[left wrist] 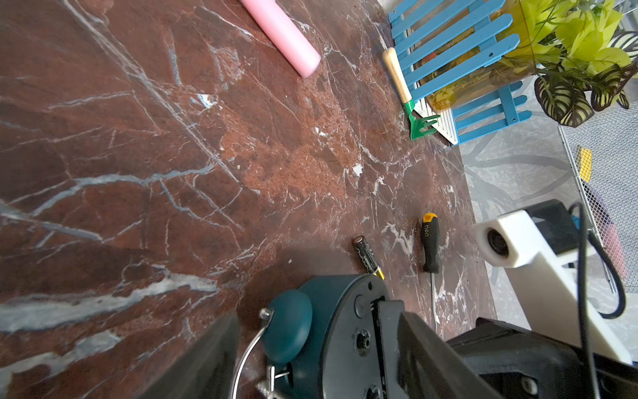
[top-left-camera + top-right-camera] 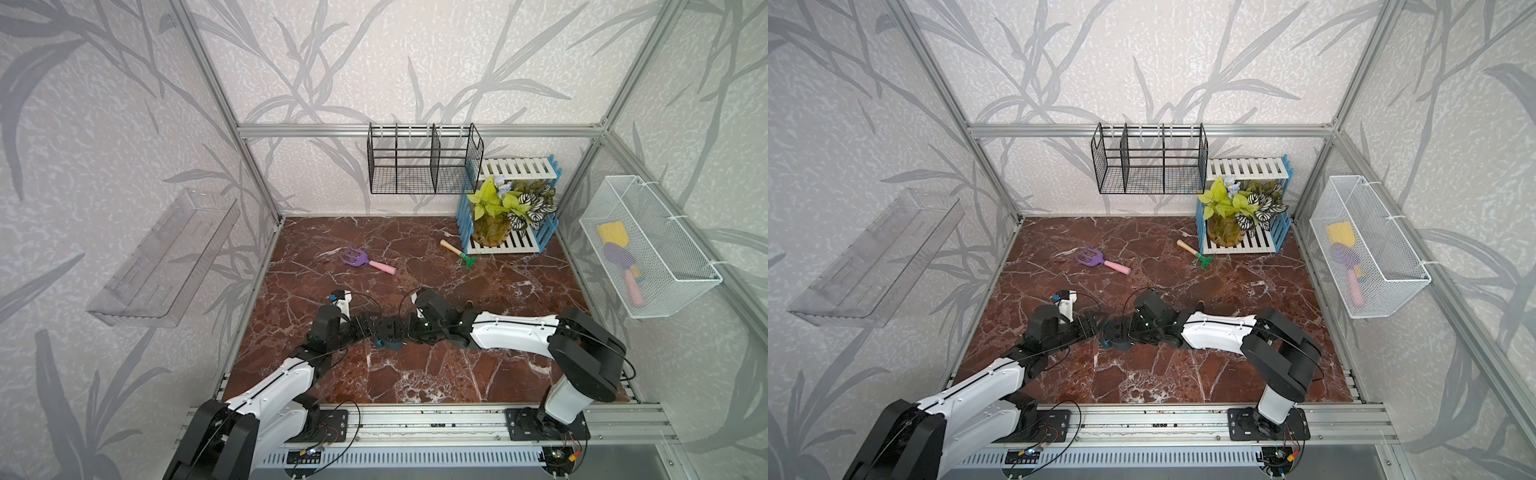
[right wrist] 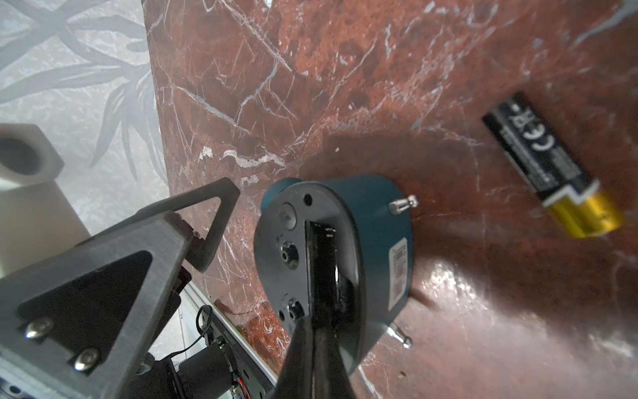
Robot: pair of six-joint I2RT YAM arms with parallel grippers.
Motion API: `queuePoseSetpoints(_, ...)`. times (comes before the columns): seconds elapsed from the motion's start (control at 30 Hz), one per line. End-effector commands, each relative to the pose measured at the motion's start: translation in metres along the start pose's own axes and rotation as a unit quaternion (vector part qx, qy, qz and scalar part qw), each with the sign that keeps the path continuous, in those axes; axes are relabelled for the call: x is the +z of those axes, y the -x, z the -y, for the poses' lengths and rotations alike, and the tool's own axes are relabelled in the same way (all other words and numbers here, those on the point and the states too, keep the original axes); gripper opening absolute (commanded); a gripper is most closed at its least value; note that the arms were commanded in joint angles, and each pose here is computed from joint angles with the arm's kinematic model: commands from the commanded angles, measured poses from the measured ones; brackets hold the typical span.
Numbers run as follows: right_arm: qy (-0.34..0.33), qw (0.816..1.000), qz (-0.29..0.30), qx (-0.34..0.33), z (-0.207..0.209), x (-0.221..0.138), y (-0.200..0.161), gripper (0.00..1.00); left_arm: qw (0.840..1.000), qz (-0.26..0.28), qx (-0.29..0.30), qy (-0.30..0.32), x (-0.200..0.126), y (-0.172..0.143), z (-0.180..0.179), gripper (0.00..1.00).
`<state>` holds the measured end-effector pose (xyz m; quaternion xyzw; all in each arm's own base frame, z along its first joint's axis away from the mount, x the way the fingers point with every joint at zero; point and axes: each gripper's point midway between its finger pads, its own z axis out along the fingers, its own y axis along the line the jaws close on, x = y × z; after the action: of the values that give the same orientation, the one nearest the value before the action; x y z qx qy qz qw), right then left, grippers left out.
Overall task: Remove the battery from the alarm
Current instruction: Install the cover on the alarm.
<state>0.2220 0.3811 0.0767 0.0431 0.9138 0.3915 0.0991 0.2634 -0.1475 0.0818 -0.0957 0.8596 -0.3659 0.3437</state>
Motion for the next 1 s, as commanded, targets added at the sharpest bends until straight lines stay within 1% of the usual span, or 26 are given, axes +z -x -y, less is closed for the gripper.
queuePoseSetpoints(0.0,0.006,1.000,-0.013,-0.009,-0.001,0.009,-0.002,0.00,1.000,0.009,0.015,-0.013,-0.001,0.008,0.010,0.77)
queuePoseSetpoints(0.5,0.013,1.000,-0.021,0.004,0.005,0.017,-0.003,0.00,1.000,0.008,0.015,-0.017,-0.001,0.007,0.011,0.77)
queuePoseSetpoints(0.57,0.014,1.000,-0.023,0.007,0.005,0.018,-0.004,0.02,1.000,0.006,0.016,-0.016,-0.001,0.006,0.011,0.77)
queuePoseSetpoints(0.73,0.033,0.999,-0.023,0.018,0.000,0.017,-0.002,0.02,1.000,0.007,0.016,-0.017,-0.001,0.007,0.011,0.77)
queuePoseSetpoints(0.83,0.030,0.999,-0.025,0.024,0.001,0.018,-0.002,0.03,1.000,0.007,0.015,-0.017,-0.001,0.007,0.011,0.77)
queuePoseSetpoints(0.97,0.017,0.999,-0.033,0.028,0.004,0.021,-0.003,0.07,1.000,0.006,0.014,-0.017,-0.002,0.006,0.010,0.77)
